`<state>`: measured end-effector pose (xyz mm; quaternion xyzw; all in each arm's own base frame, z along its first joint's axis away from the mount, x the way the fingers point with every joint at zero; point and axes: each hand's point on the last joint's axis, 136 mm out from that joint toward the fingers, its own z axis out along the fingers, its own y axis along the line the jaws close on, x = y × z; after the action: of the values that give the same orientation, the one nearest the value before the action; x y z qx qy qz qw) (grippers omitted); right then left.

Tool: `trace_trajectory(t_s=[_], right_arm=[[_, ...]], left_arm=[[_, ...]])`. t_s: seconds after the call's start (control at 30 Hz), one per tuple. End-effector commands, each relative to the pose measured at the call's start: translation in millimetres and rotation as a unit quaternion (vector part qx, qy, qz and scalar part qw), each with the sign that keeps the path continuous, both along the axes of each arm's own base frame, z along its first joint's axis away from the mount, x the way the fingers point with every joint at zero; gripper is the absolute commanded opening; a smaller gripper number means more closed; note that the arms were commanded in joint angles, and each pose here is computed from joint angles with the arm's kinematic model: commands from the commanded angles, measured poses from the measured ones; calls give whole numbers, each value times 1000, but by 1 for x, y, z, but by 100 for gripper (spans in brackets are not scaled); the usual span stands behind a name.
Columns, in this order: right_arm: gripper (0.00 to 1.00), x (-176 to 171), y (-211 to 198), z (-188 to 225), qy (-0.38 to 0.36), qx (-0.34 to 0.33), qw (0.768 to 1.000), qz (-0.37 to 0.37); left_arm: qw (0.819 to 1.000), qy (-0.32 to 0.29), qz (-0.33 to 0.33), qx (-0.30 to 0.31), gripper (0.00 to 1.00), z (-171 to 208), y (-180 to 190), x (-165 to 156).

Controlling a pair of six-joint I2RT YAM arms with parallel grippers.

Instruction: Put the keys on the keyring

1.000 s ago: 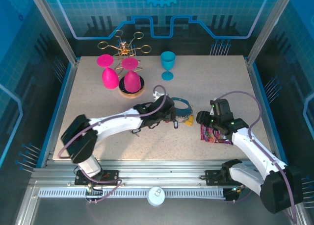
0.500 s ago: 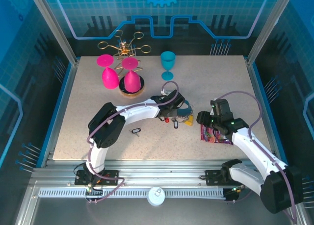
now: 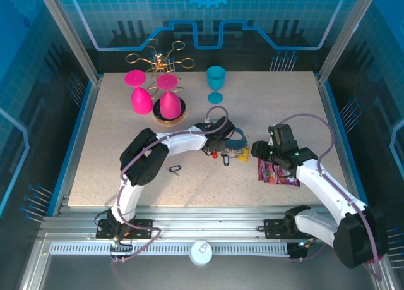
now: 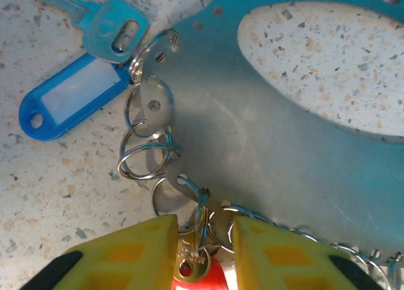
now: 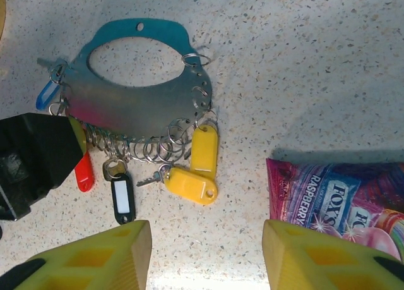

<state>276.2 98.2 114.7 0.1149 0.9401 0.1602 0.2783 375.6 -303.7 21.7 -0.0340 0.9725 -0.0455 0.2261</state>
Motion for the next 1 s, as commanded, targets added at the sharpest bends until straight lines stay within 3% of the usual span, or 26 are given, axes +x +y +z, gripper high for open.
trace_trajectory(t_s=[0.0, 0.07, 0.3, 0.7, 0.97], right_arm=[[49, 3, 7, 11, -6, 4, 1000, 11], [49, 4, 9, 12, -7, 4, 1000, 14], [49, 1, 15, 12, 1, 3, 999, 35], [41, -12, 59, -1, 35, 34, 986, 159], [34, -17, 90, -21, 66, 22, 976, 206]], left_arm=[[1000, 5, 0, -8, 20, -3, -1, 5], [1000, 7, -1, -9, 12, -3, 0, 4], [998, -14, -32, -58, 0, 27, -3, -9], [962, 15, -201, -182, 0, 38, -28, -87], [952, 28, -230, -201, 0, 32, -24, -108]])
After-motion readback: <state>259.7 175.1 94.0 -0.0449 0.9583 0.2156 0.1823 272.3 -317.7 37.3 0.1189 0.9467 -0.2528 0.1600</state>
